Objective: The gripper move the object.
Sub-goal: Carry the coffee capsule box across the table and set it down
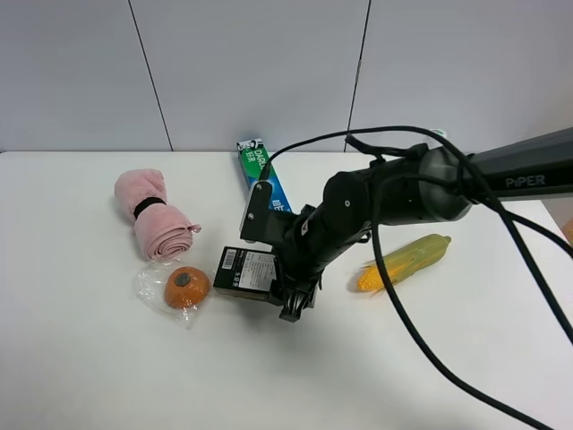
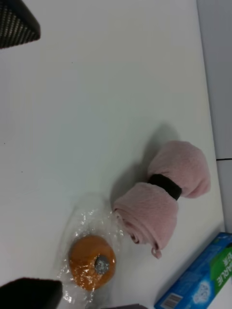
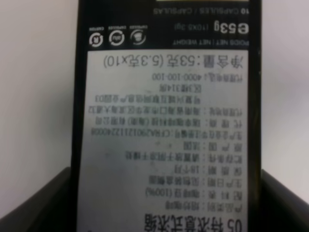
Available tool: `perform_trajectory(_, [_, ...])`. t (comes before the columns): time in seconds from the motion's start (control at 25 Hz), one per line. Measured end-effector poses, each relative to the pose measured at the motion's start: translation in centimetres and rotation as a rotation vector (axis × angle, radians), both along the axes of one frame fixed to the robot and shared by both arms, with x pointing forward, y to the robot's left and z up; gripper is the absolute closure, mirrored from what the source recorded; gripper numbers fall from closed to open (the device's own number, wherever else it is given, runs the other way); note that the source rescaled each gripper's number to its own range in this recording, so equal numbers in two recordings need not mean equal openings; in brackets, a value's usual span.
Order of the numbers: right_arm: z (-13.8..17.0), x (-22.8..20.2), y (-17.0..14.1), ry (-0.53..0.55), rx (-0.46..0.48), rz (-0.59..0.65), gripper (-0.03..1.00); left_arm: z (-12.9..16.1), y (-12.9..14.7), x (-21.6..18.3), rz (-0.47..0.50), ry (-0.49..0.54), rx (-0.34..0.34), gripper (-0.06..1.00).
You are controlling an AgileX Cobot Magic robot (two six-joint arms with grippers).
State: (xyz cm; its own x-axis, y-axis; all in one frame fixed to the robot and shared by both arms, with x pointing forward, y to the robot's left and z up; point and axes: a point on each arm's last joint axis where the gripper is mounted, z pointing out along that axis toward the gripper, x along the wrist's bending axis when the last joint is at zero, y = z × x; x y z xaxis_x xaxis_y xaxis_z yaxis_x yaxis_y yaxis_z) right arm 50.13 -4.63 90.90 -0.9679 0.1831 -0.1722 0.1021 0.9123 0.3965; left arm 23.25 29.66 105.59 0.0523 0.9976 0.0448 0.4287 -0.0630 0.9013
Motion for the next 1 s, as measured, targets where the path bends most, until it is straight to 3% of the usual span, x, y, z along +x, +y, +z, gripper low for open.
perform_trajectory(0.48, [-3.1,-0.1,-0.3,0.044,-0.077,0.024,0.95,0.0,0.0,0.0,0.0,0.0,0.0,-0.06])
perform_trajectory(1.0, [-3.4,0.4,-0.9,0.083,-0.075,-0.089,0.97,0.0,0.0,0.0,0.0,0.0,0.0,-0.06])
